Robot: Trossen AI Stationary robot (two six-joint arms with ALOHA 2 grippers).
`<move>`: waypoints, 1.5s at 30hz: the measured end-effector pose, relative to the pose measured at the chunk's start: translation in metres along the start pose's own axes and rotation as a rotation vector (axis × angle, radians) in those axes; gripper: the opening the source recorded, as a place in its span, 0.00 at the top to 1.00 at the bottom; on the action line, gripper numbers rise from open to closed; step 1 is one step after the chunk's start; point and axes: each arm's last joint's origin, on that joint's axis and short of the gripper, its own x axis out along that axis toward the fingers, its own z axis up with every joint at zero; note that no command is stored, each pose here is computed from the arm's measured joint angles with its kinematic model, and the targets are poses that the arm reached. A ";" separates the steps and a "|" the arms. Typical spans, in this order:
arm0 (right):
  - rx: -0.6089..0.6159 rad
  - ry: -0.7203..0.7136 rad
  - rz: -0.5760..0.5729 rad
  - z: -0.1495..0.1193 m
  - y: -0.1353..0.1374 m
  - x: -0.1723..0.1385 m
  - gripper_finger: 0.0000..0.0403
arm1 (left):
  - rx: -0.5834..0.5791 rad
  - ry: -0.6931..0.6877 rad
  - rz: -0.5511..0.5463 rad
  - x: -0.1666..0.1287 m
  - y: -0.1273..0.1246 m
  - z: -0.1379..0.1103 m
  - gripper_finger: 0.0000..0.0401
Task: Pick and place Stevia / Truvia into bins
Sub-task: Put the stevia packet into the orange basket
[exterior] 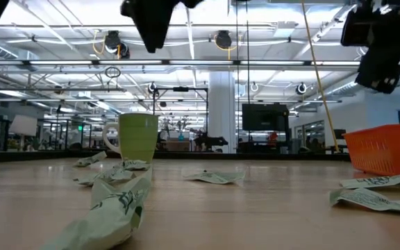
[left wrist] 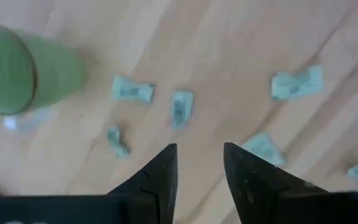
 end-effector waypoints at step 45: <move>-0.470 -0.280 -0.350 0.108 0.073 0.087 0.79 | -0.330 -0.104 -0.137 0.177 0.135 -0.111 0.88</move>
